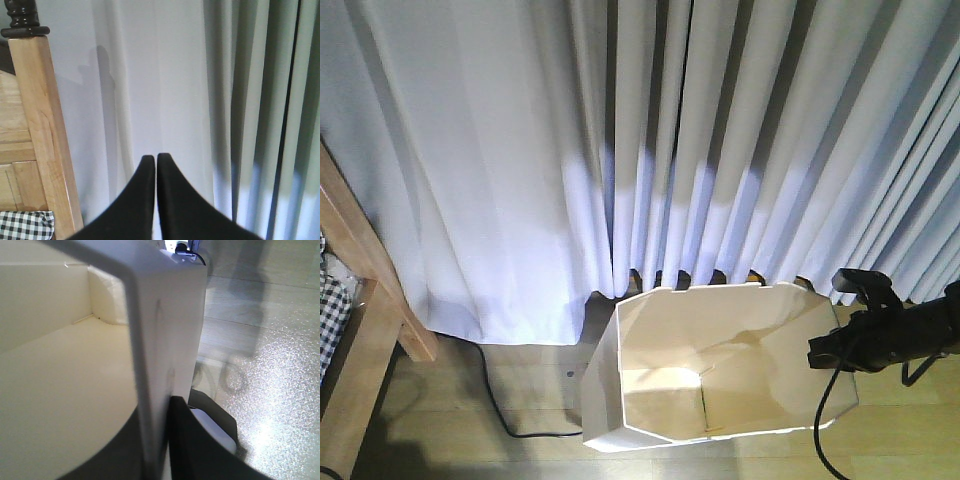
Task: Move trash bin to bedside with robot
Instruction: 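Push the held bin up to the curtain beside the bed head, then lower the bin onto the floor and open the right gripper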
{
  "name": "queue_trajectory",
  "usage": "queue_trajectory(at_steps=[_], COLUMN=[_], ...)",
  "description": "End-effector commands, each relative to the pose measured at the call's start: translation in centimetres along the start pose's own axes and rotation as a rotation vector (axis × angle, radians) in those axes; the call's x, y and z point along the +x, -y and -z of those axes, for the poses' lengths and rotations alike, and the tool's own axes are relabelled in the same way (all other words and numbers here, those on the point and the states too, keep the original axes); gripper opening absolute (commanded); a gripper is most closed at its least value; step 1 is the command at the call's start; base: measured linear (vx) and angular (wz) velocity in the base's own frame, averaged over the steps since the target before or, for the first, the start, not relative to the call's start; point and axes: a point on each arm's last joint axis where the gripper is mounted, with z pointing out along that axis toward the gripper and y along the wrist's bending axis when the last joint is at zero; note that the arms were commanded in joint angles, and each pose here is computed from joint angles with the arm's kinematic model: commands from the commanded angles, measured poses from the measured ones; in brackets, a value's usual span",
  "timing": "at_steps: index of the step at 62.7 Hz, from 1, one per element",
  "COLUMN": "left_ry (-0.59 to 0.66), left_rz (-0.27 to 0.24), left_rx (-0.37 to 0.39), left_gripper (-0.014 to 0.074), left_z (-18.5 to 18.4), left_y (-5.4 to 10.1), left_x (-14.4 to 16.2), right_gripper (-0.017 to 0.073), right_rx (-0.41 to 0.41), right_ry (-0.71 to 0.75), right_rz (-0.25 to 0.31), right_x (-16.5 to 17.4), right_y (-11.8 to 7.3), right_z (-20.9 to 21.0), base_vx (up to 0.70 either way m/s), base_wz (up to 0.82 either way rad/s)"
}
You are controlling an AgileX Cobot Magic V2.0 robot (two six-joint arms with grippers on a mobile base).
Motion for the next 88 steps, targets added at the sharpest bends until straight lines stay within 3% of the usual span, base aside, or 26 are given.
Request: queue_trajectory(at_steps=[1,9,15,29,52,66,79,88], left_ry=[0.07,0.07,0.07,0.07,0.07,0.07,0.07,0.07], left_rz=[0.023,0.023,0.023,0.023,0.023,0.023,0.023,0.023], left_rx=[0.007,0.007,0.007,0.007,0.007,0.007,0.007,0.007], left_gripper=[-0.0006,-0.0006,-0.0006,-0.0006,-0.0006,-0.0006,-0.0006,-0.0006], left_z=[0.0,0.0,0.0,0.0,0.0,0.0,0.0,0.0], left_y=[0.0,0.0,0.0,0.0,0.0,0.0,0.0,0.0], left_x=[-0.3,-0.3,-0.3,-0.3,-0.3,-0.3,-0.3,-0.3], right_gripper=[-0.0004,-0.0004,-0.0004,-0.0002,0.0007,0.0016,0.0026,0.0038], right_rx=[-0.225,-0.265,-0.256,-0.153,-0.055,-0.052,-0.032,0.014], right_ry=[0.16,0.174,0.167,0.095,0.022,0.006,-0.013,-0.044], right_rz=[-0.034,-0.011,-0.045,-0.085,-0.073,-0.116,-0.152,-0.103], right_x=[-2.3,-2.7,-3.4,-4.7,-6.5,-6.6,-6.6,-6.9], right_y=[-2.6,-2.6,-1.9,1.3,6.5,9.2,10.5,10.4], right_z=[2.0,1.8,1.2,-1.2,-6.4,-10.4,-13.6,-16.0], base_vx=[0.0,0.0,0.0,0.0,0.0,0.0,0.0,0.0], base_wz=[-0.01,-0.02,-0.01,0.0,0.0,0.0,0.0,0.0])
